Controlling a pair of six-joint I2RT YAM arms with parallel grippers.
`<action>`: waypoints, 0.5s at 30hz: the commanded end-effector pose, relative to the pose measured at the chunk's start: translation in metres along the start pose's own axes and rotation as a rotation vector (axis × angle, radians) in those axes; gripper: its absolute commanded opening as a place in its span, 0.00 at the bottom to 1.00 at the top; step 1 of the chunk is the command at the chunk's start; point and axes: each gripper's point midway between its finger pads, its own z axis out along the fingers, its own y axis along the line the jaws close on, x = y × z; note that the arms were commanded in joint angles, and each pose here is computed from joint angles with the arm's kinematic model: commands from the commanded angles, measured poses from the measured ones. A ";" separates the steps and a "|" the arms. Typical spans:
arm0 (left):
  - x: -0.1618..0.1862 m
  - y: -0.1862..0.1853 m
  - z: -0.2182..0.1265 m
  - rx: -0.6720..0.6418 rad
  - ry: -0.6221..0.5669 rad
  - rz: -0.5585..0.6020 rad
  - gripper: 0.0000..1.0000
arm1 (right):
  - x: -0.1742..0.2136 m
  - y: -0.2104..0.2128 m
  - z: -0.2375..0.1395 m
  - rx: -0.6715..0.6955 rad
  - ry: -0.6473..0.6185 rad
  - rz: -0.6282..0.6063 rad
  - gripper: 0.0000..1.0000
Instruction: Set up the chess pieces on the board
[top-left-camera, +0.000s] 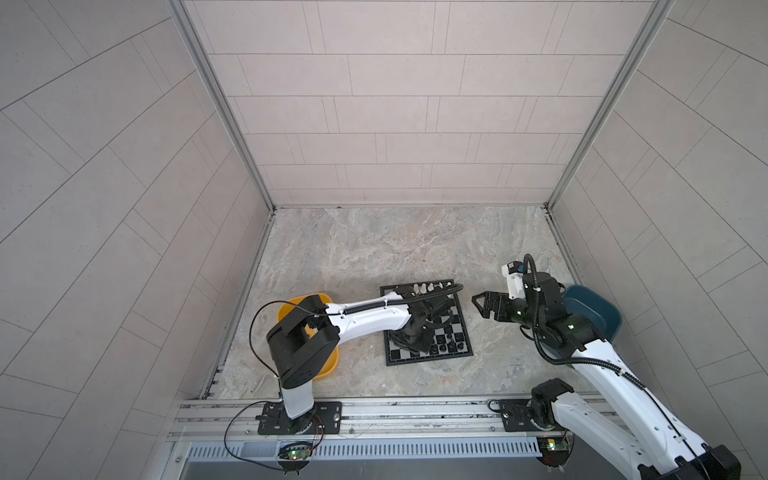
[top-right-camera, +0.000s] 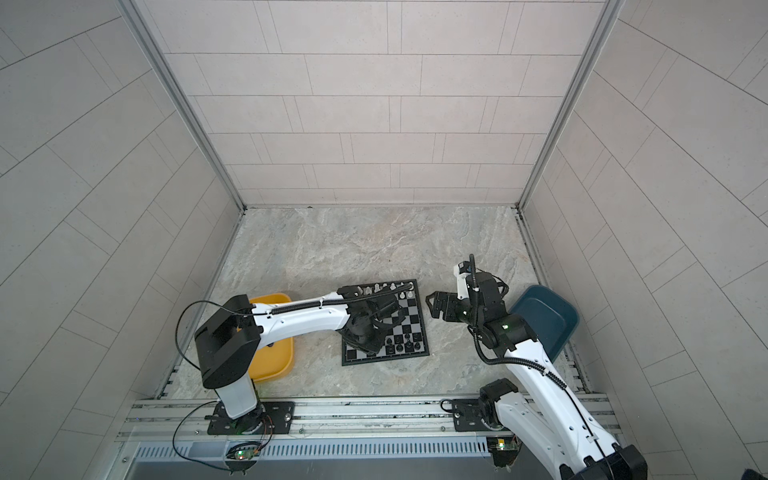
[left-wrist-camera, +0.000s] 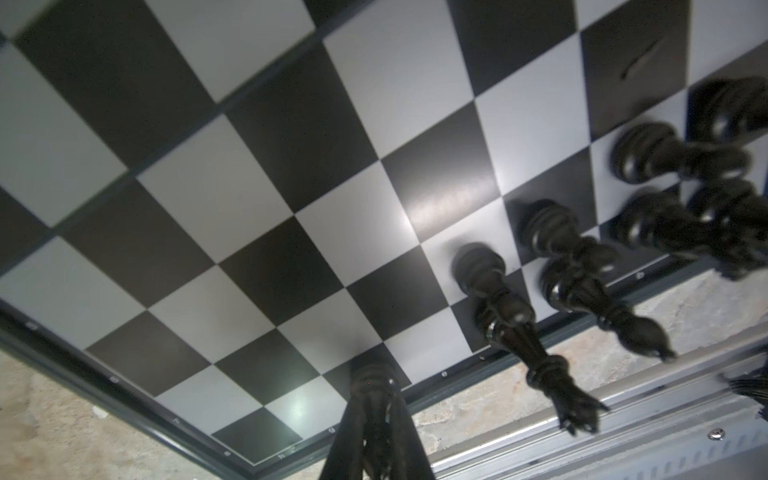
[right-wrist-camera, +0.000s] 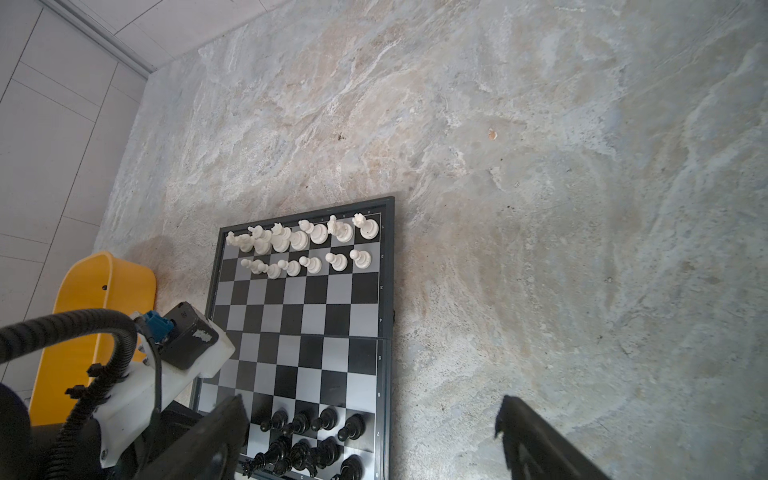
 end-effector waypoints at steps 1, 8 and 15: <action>0.011 0.007 0.007 -0.041 0.044 -0.006 0.11 | 0.006 -0.005 -0.001 0.014 0.011 -0.001 0.96; 0.014 0.007 0.009 -0.048 0.055 -0.001 0.13 | 0.006 -0.006 -0.001 0.019 0.012 0.002 0.96; 0.016 0.010 0.012 -0.066 0.061 -0.003 0.16 | 0.006 -0.007 0.000 0.020 0.012 0.006 0.96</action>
